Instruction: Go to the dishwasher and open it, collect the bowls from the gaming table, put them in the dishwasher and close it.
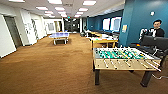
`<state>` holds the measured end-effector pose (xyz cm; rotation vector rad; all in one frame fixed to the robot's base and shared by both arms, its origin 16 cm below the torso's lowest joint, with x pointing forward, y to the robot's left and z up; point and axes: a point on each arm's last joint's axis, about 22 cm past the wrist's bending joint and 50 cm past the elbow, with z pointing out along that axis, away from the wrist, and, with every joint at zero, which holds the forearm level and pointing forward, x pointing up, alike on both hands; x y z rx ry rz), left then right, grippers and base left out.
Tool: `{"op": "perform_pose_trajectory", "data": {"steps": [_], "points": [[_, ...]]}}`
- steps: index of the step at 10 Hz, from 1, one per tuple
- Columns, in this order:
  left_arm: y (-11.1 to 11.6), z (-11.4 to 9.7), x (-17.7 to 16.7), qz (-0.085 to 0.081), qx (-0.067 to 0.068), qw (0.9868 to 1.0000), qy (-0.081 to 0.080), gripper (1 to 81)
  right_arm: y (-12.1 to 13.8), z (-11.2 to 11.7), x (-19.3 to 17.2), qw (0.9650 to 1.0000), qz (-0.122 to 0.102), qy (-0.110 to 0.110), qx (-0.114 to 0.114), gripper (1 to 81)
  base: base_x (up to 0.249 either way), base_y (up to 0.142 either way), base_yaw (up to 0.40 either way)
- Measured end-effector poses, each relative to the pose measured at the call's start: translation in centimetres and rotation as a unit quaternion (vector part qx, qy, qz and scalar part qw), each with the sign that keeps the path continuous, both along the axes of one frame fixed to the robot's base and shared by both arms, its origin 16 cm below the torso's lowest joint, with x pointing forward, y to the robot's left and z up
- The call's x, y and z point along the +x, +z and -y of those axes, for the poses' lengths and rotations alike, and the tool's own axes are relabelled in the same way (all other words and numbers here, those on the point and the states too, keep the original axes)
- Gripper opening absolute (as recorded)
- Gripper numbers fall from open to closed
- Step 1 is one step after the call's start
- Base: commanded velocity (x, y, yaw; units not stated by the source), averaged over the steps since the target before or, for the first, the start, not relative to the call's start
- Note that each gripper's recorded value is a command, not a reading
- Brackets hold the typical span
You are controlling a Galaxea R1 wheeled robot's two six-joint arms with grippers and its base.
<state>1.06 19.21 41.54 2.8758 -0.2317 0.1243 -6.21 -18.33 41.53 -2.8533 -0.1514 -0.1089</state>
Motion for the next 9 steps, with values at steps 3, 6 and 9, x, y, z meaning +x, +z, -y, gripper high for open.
{"op": "perform_pose_trajectory", "data": {"steps": [3, 6, 9], "points": [[-0.1, -0.1, -1.4, -0.008, 0.001, 1.0, 0.0, 81.1, 0.0, -0.1, -1.4, 1.0, -0.008, 0.001, 0.0, 81.1, 0.091, 0.0, 0.0], [0.1, 0.0, 0.7, 0.006, 0.0, 1.0, 0.0, 81.1, 0.0, 0.0, 0.6, 1.0, 0.007, -0.001, 0.001, 81.1, 0.129, 0.0, 0.0], [0.0, 0.0, 0.0, 0.0, 0.0, 1.0, 0.0, 81.1, 0.0, -0.3, -0.3, 1.0, -0.001, 0.0, 0.002, 81.1, 0.144, 0.0, 0.0]]}}
